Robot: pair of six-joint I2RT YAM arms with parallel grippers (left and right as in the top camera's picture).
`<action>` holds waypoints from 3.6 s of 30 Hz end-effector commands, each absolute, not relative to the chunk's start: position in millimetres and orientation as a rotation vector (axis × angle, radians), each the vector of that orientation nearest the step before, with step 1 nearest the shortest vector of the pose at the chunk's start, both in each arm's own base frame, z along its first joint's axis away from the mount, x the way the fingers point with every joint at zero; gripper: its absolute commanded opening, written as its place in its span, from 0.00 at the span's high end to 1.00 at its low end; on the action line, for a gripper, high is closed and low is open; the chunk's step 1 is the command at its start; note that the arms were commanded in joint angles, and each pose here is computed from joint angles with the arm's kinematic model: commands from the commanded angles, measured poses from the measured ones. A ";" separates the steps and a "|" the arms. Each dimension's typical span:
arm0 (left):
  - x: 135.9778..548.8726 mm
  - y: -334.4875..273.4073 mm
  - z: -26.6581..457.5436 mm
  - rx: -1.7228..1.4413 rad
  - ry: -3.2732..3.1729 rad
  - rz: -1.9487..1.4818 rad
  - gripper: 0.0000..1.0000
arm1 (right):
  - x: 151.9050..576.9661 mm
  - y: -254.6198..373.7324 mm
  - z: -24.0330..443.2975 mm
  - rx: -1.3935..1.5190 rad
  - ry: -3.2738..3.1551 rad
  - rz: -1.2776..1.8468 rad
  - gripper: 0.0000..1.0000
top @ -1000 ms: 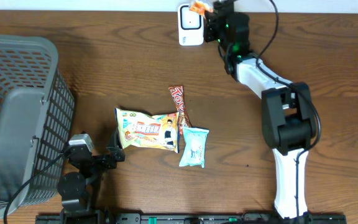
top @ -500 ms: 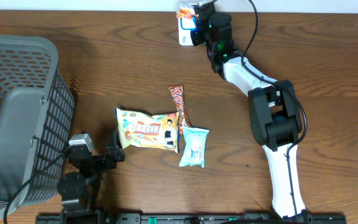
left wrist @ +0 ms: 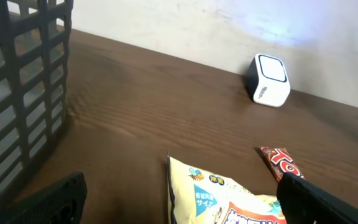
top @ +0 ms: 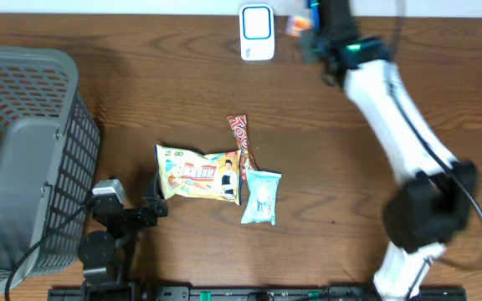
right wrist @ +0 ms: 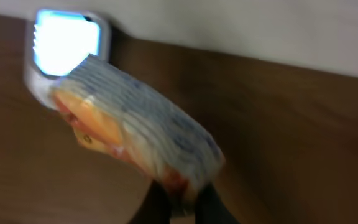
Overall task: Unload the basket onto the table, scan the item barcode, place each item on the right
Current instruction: 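Carry the orange box to the right edge and release it, then reach the right gripper to the mint-green wipes pack and grasp it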
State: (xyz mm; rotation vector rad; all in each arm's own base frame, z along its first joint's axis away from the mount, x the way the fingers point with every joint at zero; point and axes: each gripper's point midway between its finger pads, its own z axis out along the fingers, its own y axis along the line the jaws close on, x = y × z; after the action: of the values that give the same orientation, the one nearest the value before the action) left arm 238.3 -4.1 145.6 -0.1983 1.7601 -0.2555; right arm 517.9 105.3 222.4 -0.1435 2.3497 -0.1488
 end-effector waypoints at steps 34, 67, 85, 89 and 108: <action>238.1 -5.8 132.4 -0.207 1.791 -0.270 0.02 | 277.6 -327.5 63.3 1.839 1.611 -0.640 0.40; 238.1 -5.8 132.4 -0.207 1.791 -0.270 0.02 | 292.1 226.1 138.8 -0.127 2.631 0.551 0.01; 238.1 -5.8 132.4 -0.207 1.791 -0.270 0.02 | 264.8 242.3 38.2 -0.300 2.729 -0.144 0.14; 238.1 -5.8 132.4 -0.207 1.791 -0.270 0.02 | 258.6 238.1 24.2 -0.324 2.772 -0.189 0.10; 238.1 -5.8 132.4 -0.207 1.791 -0.270 0.02 | 244.9 205.2 53.1 -0.782 2.794 -0.529 0.09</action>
State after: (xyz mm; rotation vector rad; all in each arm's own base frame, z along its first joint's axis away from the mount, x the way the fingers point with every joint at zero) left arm 238.4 -4.1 145.5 -0.1983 1.7601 -0.2555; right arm 230.5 190.7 39.5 -0.7851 2.8558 -0.5590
